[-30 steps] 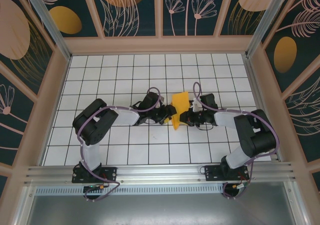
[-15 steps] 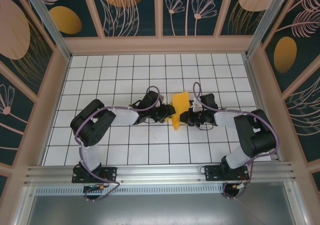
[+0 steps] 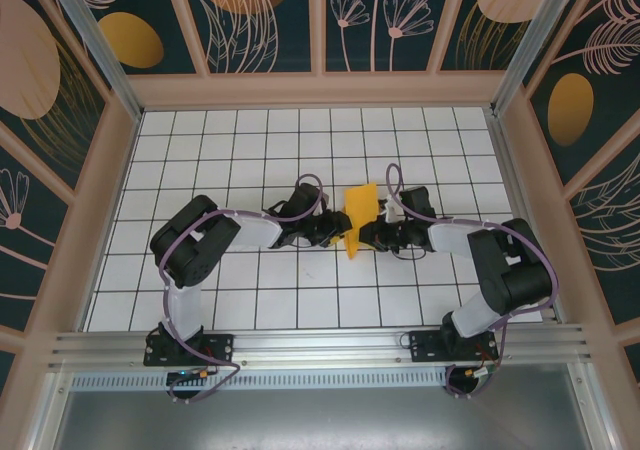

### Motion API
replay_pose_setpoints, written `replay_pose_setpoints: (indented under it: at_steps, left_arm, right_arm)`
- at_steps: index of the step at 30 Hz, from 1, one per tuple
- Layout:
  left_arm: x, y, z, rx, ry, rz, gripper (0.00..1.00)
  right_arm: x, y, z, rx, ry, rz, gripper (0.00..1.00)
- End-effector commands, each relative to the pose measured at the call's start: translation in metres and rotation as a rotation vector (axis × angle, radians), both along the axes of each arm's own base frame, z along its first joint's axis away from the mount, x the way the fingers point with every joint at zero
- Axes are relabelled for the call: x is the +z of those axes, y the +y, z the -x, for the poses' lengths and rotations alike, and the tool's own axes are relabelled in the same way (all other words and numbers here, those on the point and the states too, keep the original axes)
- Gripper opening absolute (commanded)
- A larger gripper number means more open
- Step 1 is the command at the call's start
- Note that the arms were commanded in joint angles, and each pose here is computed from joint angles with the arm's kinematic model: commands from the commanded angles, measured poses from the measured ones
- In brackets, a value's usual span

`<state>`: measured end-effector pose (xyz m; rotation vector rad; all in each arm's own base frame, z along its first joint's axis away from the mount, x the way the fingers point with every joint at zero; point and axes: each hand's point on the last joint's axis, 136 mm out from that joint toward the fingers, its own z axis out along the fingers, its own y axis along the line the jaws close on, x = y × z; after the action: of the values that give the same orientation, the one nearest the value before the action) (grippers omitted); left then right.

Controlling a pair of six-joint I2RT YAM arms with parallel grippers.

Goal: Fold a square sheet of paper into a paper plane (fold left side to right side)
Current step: Fold the wing for the fifth time at the center of the table.

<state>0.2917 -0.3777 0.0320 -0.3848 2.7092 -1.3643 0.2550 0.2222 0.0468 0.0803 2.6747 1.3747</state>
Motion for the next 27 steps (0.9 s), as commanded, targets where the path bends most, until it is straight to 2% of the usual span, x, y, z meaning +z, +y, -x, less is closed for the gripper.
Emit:
replay_pose_setpoints:
  at_steps: [1,8,16,22,24,27]
  left_arm:
    - [-0.004,-0.002,0.003,-0.006,0.000,0.011,0.42]
    - [-0.010,0.000,0.005,0.005,0.011,0.012,0.41]
    - [-0.014,0.003,0.006,0.010,0.019,0.007,0.40]
    - [0.000,0.002,0.003,0.006,-0.019,0.021,0.41]
    - [0.015,0.003,-0.002,0.005,-0.060,0.028,0.43]
    - [0.034,0.009,-0.008,0.006,-0.107,0.019,0.48]
  right_arm:
    - [-0.002,0.007,0.003,0.015,0.014,-0.027,0.13]
    - [-0.006,0.018,0.004,0.024,0.023,-0.022,0.13]
    - [-0.004,0.025,0.005,0.037,0.027,-0.036,0.24]
    - [0.001,0.016,0.001,0.023,-0.002,0.003,0.26]
    - [-0.002,0.014,0.001,0.020,0.004,0.012,0.24]
    - [-0.007,0.015,0.004,0.027,0.020,0.008,0.16]
